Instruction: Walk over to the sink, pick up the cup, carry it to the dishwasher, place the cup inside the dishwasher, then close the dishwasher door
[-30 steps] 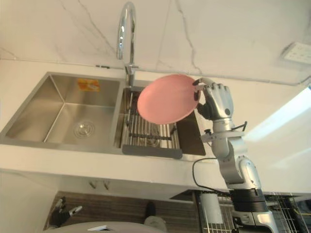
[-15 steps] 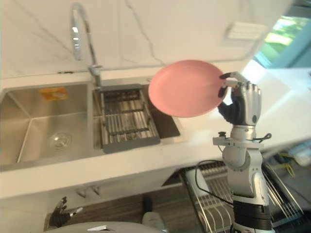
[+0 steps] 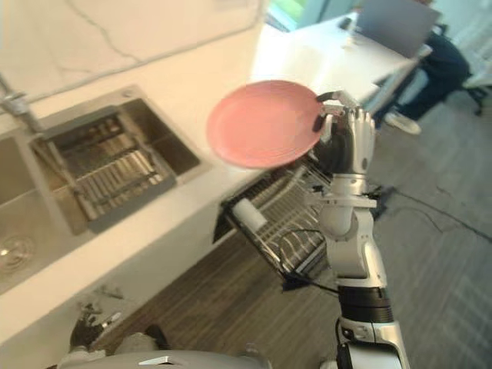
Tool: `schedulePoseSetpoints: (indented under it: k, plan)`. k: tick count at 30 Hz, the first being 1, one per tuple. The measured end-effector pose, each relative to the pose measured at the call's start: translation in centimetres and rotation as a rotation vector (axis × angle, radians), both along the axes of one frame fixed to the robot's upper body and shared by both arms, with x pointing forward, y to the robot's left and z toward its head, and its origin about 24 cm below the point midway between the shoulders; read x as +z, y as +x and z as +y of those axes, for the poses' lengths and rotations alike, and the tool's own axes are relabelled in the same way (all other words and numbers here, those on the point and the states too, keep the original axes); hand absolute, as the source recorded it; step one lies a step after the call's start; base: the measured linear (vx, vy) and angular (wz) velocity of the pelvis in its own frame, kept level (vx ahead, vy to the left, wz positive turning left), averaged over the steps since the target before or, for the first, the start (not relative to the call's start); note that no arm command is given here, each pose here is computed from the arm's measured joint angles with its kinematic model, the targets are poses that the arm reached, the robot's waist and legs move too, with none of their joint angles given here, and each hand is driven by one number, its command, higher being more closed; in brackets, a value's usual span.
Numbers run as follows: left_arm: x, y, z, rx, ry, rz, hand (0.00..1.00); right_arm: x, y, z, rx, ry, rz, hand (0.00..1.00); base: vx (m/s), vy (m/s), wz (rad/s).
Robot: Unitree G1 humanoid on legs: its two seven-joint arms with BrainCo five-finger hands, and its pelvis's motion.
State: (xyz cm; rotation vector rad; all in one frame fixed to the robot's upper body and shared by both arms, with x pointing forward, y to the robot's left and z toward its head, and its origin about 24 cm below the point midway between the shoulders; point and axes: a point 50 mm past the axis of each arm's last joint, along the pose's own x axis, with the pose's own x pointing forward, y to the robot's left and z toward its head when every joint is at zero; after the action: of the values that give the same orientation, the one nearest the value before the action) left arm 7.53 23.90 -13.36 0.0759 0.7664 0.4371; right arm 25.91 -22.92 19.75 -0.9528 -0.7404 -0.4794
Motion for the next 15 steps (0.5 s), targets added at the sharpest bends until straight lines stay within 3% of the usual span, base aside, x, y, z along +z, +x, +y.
schedulePoseSetpoints:
  k: [2,6,15]
  plan:
    - [-0.1,-1.6,0.5,0.022,0.012,0.038,0.00,-0.9,-0.8,-1.7,-0.074,0.007,0.039,1.00,-0.13,-0.158,-0.40]
    - [-0.3,-3.2,0.3,0.054,0.010,0.068,0.00,-0.5,-1.0,-2.4,-0.101,-0.031,0.041,1.00,-0.18,-0.066,-0.56]
    - [0.3,-1.4,0.4,0.046,0.012,-0.004,0.00,-0.2,-1.5,-5.0,-0.225,0.045,0.072,1.00,-0.06,0.061,-0.04]
